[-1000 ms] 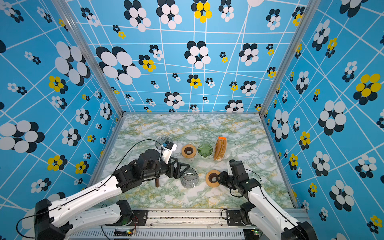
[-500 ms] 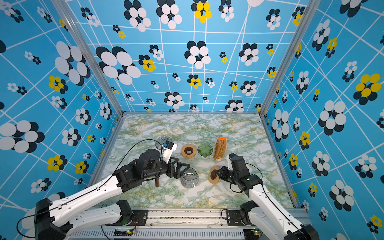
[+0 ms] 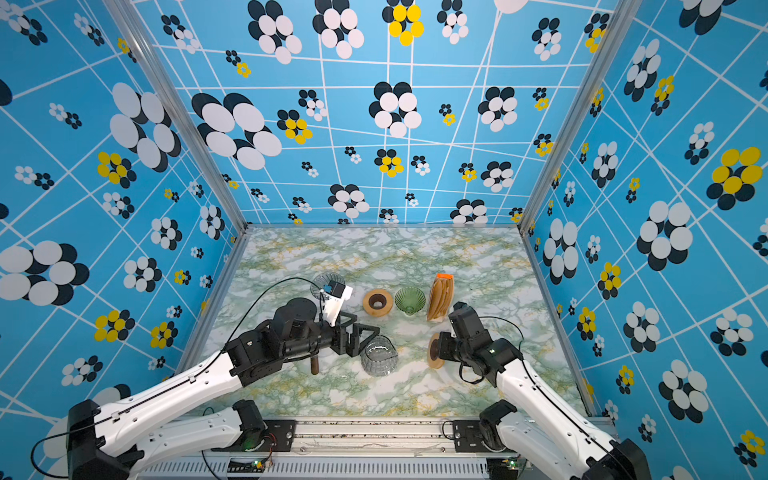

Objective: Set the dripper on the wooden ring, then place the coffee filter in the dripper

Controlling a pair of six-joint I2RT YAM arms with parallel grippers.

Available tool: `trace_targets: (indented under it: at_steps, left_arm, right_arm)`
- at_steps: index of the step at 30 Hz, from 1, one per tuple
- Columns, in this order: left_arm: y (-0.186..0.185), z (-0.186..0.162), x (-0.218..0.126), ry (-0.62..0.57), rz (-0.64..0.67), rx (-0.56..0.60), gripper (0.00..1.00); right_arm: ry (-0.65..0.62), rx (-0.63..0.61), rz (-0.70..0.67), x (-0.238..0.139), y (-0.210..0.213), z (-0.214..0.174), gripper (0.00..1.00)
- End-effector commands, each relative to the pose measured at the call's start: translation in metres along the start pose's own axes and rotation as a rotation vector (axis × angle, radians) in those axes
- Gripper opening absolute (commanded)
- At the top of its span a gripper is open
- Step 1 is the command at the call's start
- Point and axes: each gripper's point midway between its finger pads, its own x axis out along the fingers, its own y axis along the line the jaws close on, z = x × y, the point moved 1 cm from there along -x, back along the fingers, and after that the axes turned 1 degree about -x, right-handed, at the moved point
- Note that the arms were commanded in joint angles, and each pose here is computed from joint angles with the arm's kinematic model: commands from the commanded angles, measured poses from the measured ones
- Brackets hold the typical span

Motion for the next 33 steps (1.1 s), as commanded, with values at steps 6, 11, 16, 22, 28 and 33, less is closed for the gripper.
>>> trace_targets:
  at_steps: [6,11,16,22,28,33]
  left_arm:
    - [0.001,0.000,-0.005,-0.022,-0.009,-0.006,0.99]
    - [0.002,-0.001,-0.005,-0.021,-0.006,-0.007,0.99]
    - [0.003,-0.002,-0.004,-0.021,-0.006,-0.008,0.99]
    - [0.004,-0.002,-0.003,-0.023,-0.003,-0.014,0.99]
    - [0.002,0.000,-0.001,-0.026,-0.012,-0.016,0.99]
    - [0.002,-0.001,0.001,-0.020,-0.013,-0.021,0.99]
  right_arm:
    - [-0.032,-0.123,-0.120,-0.013,0.000,0.015,0.16]
    - [-0.012,-0.182,-0.173,-0.011,0.001,0.014,0.17]
    - [-0.005,-0.202,-0.181,-0.008,0.004,0.013,0.18]
    - [0.015,-0.211,-0.185,-0.004,0.003,0.009,0.19]
    - [0.033,-0.222,-0.190,-0.001,0.004,0.006,0.21]
    - [0.036,-0.226,-0.190,0.001,0.005,0.006,0.23]
